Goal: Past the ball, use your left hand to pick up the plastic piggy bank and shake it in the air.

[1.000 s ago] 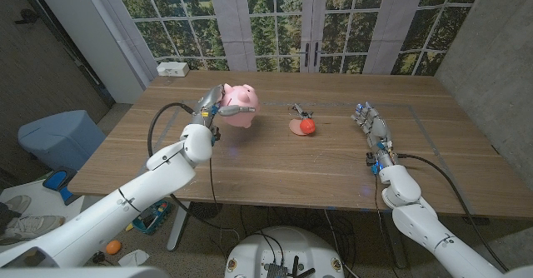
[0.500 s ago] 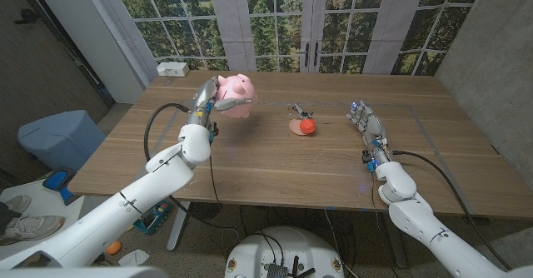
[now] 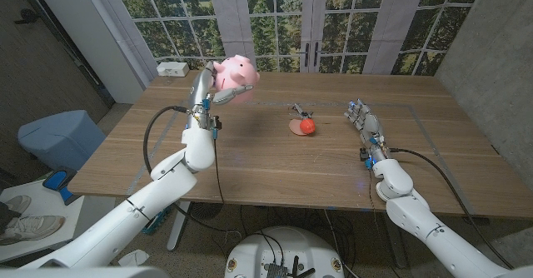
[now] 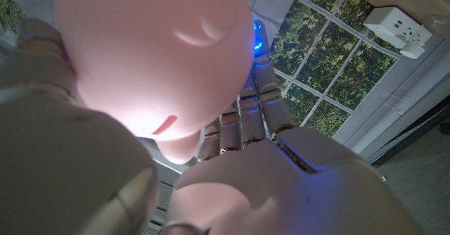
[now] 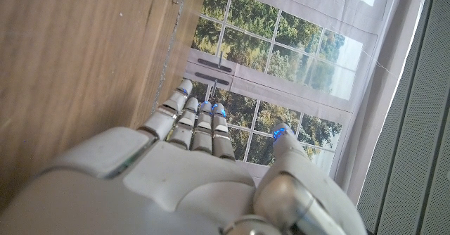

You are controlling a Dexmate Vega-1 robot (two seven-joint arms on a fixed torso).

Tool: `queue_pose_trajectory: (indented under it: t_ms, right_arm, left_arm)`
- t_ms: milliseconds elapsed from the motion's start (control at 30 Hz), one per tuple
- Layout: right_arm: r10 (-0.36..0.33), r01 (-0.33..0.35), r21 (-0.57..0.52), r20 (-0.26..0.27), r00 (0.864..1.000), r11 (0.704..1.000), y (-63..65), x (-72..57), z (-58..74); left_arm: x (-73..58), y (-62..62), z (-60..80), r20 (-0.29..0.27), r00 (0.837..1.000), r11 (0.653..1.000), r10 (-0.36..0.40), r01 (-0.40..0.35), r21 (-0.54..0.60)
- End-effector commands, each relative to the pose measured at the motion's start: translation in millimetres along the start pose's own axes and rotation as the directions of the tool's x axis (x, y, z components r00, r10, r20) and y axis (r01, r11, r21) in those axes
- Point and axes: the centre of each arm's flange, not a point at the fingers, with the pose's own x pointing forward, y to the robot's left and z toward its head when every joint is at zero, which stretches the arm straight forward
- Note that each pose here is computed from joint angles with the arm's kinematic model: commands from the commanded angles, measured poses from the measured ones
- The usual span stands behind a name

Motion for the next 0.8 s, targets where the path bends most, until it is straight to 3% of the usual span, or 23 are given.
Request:
queue_pose_trajectory:
  t_ms: [33,433,633,800]
  right_arm:
    - [0.005,-0.005,-0.003,0.002,1.0,1.0,2.2,1.3,0.5]
    - [-0.001,0.001,-0.009,0.016,1.0,1.0,2.1,-6.8,4.6]
    - [-0.007,0.007,-0.011,0.02,1.0,1.0,1.9,-9.7,6.3]
    - [-0.005,0.006,-0.013,0.022,1.0,1.0,2.0,-10.8,7.1]
  left_arm:
    - [-11.5,5.9,10.3,0.062,0.994,0.995,0.094,-0.091,-0.051]
    - [-14.1,5.8,8.4,0.046,0.997,0.997,0.069,-0.068,-0.033]
    - [-9.2,4.1,8.1,-0.013,1.0,0.999,-0.024,0.025,0.029]
    - [-3.3,2.9,9.8,-0.076,0.99,0.989,-0.116,0.122,0.087]
